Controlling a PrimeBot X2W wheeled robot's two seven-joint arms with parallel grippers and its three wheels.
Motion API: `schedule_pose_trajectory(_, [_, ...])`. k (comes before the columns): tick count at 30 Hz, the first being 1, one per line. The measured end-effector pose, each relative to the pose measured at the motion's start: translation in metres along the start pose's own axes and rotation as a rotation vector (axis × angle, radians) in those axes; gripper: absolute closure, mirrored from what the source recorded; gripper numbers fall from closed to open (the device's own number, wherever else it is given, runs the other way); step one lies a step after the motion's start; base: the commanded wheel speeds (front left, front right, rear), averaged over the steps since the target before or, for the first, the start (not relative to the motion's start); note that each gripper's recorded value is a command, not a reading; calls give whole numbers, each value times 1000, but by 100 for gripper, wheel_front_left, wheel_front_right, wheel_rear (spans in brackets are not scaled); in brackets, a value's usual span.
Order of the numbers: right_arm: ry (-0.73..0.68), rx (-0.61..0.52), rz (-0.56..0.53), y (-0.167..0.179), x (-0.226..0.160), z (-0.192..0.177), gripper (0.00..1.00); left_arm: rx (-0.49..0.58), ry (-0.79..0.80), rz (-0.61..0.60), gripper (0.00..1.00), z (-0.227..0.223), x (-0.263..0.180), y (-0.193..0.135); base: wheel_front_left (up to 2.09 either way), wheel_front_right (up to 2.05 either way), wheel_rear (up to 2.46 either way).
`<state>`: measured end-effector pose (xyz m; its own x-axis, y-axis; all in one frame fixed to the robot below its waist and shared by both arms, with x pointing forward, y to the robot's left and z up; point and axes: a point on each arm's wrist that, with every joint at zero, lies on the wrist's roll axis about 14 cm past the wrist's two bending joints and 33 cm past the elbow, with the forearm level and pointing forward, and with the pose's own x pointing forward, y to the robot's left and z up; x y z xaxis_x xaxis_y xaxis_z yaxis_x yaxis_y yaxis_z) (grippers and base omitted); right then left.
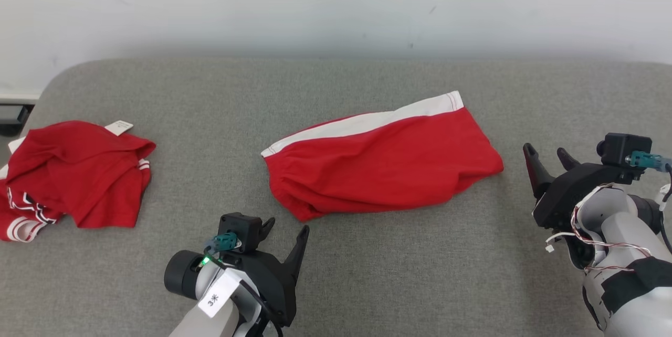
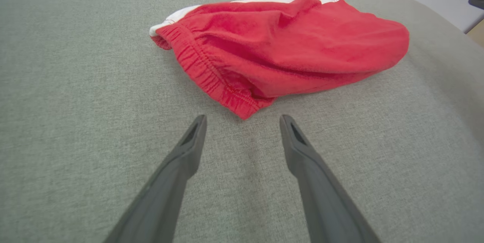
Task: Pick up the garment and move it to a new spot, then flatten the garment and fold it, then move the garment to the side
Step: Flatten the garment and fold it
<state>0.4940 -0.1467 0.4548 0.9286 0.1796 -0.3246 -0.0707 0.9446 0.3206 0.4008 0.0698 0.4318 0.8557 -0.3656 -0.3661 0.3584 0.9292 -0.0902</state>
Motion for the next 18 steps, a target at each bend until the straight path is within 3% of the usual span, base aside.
schedule_pose_trajectory(10, [72, 27, -5, 3, 29, -15, 0, 18, 25, -10, 0, 2, 21, 7, 0, 0, 0])
schedule_pose_trajectory(18, [167, 24, 1, 8, 47, -38, 0, 18, 103, -29, 0, -20, 29, 9, 0, 0, 0])
